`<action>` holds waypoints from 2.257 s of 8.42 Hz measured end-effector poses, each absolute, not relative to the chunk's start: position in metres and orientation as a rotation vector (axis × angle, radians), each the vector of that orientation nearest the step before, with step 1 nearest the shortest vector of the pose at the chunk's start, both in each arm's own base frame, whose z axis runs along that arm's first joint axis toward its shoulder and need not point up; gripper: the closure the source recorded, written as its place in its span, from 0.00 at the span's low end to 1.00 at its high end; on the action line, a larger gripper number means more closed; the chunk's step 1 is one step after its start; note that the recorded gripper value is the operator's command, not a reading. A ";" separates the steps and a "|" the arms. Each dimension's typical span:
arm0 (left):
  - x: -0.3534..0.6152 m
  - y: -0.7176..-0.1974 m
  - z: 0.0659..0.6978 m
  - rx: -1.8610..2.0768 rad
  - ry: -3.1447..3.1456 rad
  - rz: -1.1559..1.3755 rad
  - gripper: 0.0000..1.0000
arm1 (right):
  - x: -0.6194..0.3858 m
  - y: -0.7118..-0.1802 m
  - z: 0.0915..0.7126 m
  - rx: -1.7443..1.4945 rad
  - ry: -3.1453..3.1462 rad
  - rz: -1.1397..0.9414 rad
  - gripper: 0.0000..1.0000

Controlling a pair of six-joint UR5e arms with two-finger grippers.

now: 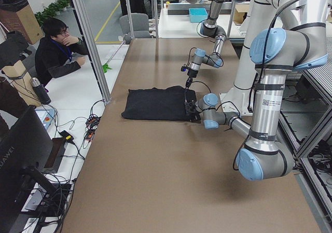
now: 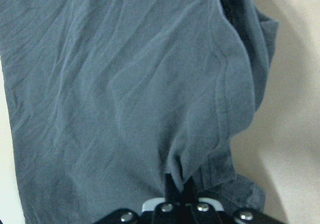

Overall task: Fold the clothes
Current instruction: 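Grasp the shirt's near corner with the left gripper while the right holds, then lift the near end with both grippers and fold it away from the robot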

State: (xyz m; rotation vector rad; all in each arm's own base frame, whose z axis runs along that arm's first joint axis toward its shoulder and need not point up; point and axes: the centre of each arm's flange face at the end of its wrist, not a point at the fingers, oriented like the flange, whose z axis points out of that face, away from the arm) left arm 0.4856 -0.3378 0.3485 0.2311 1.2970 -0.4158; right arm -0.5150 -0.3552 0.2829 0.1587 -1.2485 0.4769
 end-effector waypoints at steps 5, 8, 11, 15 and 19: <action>0.505 -0.302 0.350 0.187 1.300 -0.358 0.10 | -0.509 -0.356 0.285 0.164 -1.247 0.483 1.00; 0.512 -0.293 0.353 0.184 1.292 -0.341 0.74 | -0.505 -0.356 0.286 0.166 -1.247 0.485 1.00; 0.522 -0.280 0.353 0.231 1.285 -0.349 1.00 | -0.504 -0.355 0.286 0.166 -1.248 0.487 1.00; 0.510 -0.276 0.329 0.178 1.341 -0.307 1.00 | -0.493 -0.350 0.288 0.161 -1.252 0.481 1.00; 0.469 -0.311 0.287 0.138 1.432 -0.282 1.00 | -0.442 -0.317 0.278 0.127 -1.302 0.442 1.00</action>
